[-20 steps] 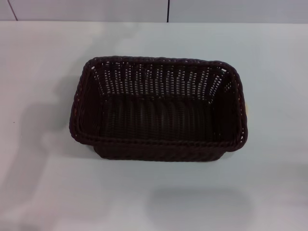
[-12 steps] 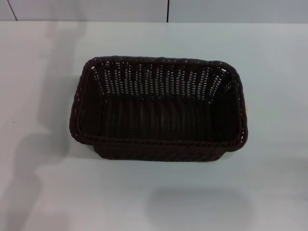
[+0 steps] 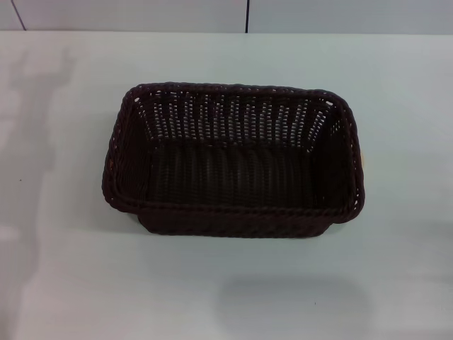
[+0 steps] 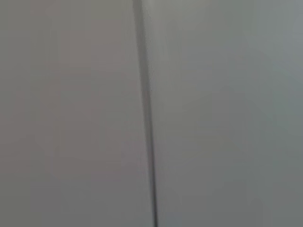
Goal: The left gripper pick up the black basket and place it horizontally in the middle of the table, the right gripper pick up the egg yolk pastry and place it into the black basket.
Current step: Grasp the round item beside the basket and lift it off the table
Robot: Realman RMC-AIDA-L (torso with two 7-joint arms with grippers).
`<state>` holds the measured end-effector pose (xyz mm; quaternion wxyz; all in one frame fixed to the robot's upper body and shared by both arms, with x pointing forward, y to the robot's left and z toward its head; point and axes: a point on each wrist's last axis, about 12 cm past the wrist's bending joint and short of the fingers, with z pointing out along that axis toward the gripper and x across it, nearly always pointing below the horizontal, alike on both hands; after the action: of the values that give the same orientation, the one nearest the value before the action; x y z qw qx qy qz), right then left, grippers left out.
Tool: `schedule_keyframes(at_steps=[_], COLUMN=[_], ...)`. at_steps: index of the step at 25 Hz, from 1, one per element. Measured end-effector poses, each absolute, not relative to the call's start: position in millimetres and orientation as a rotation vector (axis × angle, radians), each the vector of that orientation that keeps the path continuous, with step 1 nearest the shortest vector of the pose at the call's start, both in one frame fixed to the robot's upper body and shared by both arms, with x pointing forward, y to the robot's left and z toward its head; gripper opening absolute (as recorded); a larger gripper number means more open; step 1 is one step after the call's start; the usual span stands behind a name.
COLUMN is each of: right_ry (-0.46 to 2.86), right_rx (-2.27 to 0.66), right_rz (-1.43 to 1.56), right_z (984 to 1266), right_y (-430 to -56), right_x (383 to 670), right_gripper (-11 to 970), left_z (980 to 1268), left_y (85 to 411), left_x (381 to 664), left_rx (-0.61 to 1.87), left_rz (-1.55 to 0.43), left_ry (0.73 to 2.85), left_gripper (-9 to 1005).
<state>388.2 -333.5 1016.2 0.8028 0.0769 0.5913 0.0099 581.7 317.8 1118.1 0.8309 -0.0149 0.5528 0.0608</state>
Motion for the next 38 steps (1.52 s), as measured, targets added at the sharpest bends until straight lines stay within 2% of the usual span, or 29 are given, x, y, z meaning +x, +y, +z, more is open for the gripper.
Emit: schedule_keyframes(at_steps=[1,3,4,10,11,22,38], right_ry=[1.287,1.329,1.356,1.502,1.523,1.641,1.72], right_rx=[0.157,0.137,0.124,-0.002,-0.023,-0.233,-0.281], right_rz=[0.032,0.058,0.073,0.176,0.192,0.368,0.386], right_z=[1014,1010,1008,996,994,987,981], right_y=[-332,-327,-324,-302,-298,-249,-237], right_x=[391,398,402,436,440,466,479], right_gripper=[846,846,846,846,846,845,777], left_z=[1104,1104,1086,1074,1065,1060,1062], left_y=[325,325,331,336,338,333,329], left_x=[576,576,568,559,551,551,555], left_rx=[-0.054,-0.054,-0.055,-0.054,-0.057,-0.03,-0.02], left_rz=[0.116,0.116,0.132,0.158,0.17,0.154,0.143], left_ry=[1.215,1.215,1.267,1.303,1.335,1.365,1.366], left_gripper=[802,802,802,802,802,802,802])
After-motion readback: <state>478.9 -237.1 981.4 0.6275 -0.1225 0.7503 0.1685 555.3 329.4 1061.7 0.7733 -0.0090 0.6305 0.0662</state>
